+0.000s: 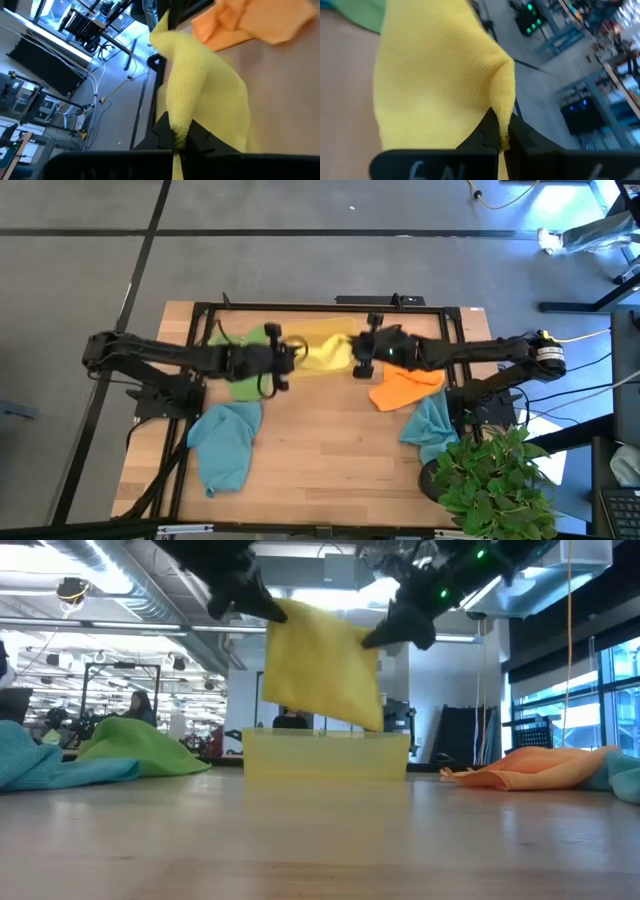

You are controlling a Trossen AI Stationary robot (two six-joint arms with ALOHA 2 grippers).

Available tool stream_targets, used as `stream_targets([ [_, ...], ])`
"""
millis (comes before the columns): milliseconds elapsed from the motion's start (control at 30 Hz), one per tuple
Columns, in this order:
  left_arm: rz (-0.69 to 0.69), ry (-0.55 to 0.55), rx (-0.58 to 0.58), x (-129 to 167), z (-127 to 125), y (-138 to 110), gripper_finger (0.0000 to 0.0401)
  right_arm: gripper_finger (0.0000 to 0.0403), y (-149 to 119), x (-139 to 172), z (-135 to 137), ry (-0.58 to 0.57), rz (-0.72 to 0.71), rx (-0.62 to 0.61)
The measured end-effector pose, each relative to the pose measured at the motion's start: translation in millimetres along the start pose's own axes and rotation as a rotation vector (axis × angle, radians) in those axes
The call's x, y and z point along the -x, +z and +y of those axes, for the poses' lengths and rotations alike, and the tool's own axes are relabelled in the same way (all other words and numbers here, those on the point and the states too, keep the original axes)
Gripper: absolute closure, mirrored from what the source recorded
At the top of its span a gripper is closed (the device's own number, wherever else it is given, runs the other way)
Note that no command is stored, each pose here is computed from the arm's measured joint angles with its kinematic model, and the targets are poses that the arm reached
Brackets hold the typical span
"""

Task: Fold microfiber towels
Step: Put the yellow towel into the yellow bin

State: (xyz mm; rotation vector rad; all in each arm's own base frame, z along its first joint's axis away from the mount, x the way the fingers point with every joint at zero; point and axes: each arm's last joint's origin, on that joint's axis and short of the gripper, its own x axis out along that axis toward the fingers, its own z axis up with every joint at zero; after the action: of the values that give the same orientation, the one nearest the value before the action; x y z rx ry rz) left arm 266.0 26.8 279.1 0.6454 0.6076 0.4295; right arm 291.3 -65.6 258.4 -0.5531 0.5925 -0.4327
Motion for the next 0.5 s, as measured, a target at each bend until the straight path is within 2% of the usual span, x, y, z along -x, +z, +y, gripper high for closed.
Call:
stream_targets([
  [200,0.048,0.017,0.028,-21.7,38.7,-27.0,0.0401,0.0397,-18.7,-14.0,-39.3,-0.039,-0.022,-0.08],
  [300,0.026,0.015,0.05,-28.3,55.3,-37.1,0.0401,0.0397,-25.0,-17.4,-56.1,-0.058,-0.06,-0.108],
  [500,0.027,-0.043,0.102,-53.1,69.8,-60.3,0.0401,0.0397,-39.0,-26.4,-75.3,-0.038,-0.099,-0.122],
])
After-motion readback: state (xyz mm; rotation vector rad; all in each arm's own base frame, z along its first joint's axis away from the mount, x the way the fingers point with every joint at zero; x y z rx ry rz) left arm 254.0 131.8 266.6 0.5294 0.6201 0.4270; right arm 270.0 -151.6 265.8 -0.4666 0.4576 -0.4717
